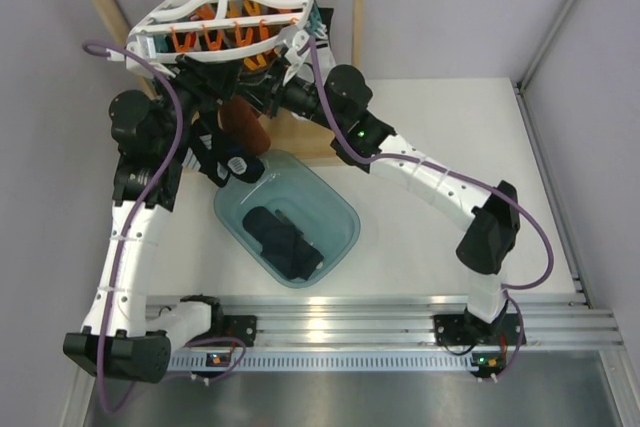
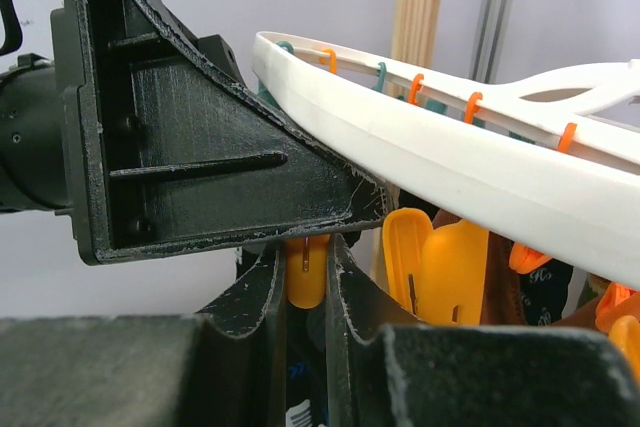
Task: Clip the socks to the hanger
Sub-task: Open the clamp at the hanger.
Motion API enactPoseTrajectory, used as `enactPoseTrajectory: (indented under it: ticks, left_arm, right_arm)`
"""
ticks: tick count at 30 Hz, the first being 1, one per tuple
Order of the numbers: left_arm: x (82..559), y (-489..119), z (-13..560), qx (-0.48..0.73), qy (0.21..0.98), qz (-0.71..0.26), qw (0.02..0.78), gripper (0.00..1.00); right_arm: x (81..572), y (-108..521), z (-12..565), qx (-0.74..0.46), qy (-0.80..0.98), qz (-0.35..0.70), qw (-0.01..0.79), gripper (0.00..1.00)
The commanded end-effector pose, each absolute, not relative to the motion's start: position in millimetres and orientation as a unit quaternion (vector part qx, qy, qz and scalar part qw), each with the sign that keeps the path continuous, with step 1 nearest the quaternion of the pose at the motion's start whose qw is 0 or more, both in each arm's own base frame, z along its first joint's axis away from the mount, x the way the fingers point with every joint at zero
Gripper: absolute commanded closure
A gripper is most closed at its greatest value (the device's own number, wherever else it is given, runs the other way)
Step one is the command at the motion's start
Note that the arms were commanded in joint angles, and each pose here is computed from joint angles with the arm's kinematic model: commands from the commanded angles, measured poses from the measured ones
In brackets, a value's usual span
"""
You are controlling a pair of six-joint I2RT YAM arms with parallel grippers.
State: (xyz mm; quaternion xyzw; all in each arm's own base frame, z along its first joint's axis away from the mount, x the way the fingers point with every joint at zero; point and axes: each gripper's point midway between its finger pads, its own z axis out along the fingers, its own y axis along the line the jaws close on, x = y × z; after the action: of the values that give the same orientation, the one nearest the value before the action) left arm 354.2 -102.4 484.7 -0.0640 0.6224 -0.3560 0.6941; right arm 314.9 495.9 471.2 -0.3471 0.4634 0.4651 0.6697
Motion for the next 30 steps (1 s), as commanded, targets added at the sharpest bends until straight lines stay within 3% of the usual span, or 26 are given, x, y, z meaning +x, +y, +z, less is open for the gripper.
enactPoseTrajectory:
  ticks: [1, 12, 15, 16, 17, 24, 27, 30]
  left_arm:
    - [345, -77, 535, -0.109, 0.535, -0.354, 0.759, 0.32]
    - [346, -78, 542, -0.098, 0.524, -0.352, 0.769, 0.59]
    - [347, -78, 544, -0.094, 0.523, -0.349, 0.772, 0.79]
    - [346, -78, 546, -0.091, 0.522, -0.350, 0.773, 0.94]
    - [348, -80, 545, -0.087, 0.525, -0.351, 0.771, 1.00]
    - [352, -87, 538, -0.077, 0.540, -0.359, 0.758, 1.00]
    - [352, -86, 536, -0.079, 0.543, -0.359, 0.756, 1.00]
    - [353, -88, 533, -0.077, 0.547, -0.360, 0.752, 1.00]
  right_arm:
    - [278, 482, 519, -0.351, 0.407, 0.496, 0.682, 1.00]
    - [270, 481, 509, -0.374, 0.401, 0.492, 0.676, 1.00]
    - [269, 481, 506, -0.378, 0.401, 0.489, 0.676, 1.00]
    - [270, 482, 504, -0.380, 0.405, 0.489, 0.673, 1.00]
    - [270, 483, 501, -0.384, 0.408, 0.486, 0.671, 1.00]
    - [272, 470, 478, -0.394, 0.436, 0.468, 0.660, 0.50]
    - [271, 464, 464, -0.402, 0.448, 0.463, 0.650, 0.43]
    - [268, 461, 448, -0.413, 0.460, 0.460, 0.637, 0.44]
